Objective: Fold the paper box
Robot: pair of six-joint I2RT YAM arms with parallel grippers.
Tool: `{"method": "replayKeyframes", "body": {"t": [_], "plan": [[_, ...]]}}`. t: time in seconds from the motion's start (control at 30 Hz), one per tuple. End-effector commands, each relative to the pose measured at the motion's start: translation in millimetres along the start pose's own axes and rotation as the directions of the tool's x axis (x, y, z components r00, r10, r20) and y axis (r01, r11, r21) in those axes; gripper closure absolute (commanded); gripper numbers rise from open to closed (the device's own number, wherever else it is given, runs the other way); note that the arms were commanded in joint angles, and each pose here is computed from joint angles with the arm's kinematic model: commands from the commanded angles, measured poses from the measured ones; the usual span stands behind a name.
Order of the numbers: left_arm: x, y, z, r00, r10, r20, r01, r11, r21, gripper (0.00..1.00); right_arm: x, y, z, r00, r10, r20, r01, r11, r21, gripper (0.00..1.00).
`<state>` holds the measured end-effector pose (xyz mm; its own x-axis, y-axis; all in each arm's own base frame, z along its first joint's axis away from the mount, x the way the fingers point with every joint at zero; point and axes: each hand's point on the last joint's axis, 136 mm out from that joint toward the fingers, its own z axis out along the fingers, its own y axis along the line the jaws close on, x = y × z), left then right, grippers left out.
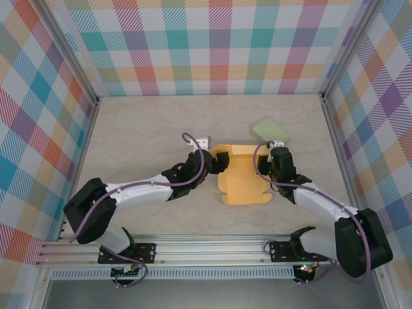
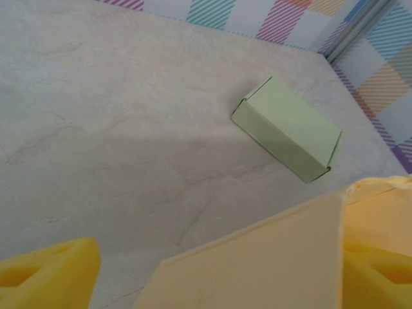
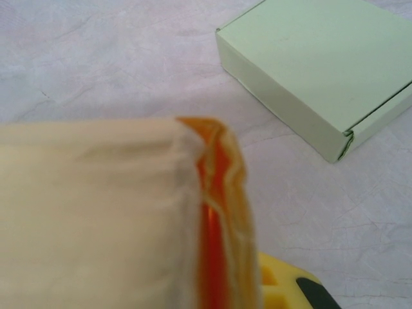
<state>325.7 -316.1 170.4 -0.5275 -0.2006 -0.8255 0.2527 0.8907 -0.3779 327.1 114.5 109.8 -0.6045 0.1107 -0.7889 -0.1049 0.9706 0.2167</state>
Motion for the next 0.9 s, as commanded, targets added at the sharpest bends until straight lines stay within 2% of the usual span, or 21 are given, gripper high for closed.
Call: {"method": "replayKeyframes", "body": {"t": [0.0, 0.23, 0.4, 0.6, 0.77, 0.87], "plan": [[-7, -19, 8, 1.000, 0.007, 0.020, -0.007, 0.999, 0.031, 0.13, -7, 10, -2, 0.999, 0.014, 0.033, -0.012, 0.998, -0.059, 1.00], [-13, -42, 16, 0.996, -0.059, 0.066, 0.052, 0.992, 0.113, 0.09, -5, 10, -2, 0.999, 0.019, 0.032, -0.017, 0.998, -0.065, 1.00], [-10, -17, -4, 0.992, -0.090, 0.086, 0.086, 0.995, 0.043, 0.09, -4, 4, 0, 0.999, 0.024, 0.029, -0.023, 0.999, -0.032, 1.00], [10, 33, -45, 0.993, -0.109, 0.054, 0.113, 0.991, -0.074, 0.09, -1, 1, 4, 0.999, 0.027, 0.016, -0.027, 1.000, -0.012, 1.00], [40, 51, -64, 0.983, -0.182, -0.012, 0.182, 0.983, -0.034, 0.12, 0, 0, 6, 1.000, 0.025, 0.012, -0.025, 1.000, -0.007, 1.00], [54, 34, -62, 0.982, -0.169, -0.085, 0.175, 0.982, 0.068, 0.16, 0, 0, 6, 1.000, 0.025, 0.011, -0.025, 1.000, -0.007, 1.00]]}}
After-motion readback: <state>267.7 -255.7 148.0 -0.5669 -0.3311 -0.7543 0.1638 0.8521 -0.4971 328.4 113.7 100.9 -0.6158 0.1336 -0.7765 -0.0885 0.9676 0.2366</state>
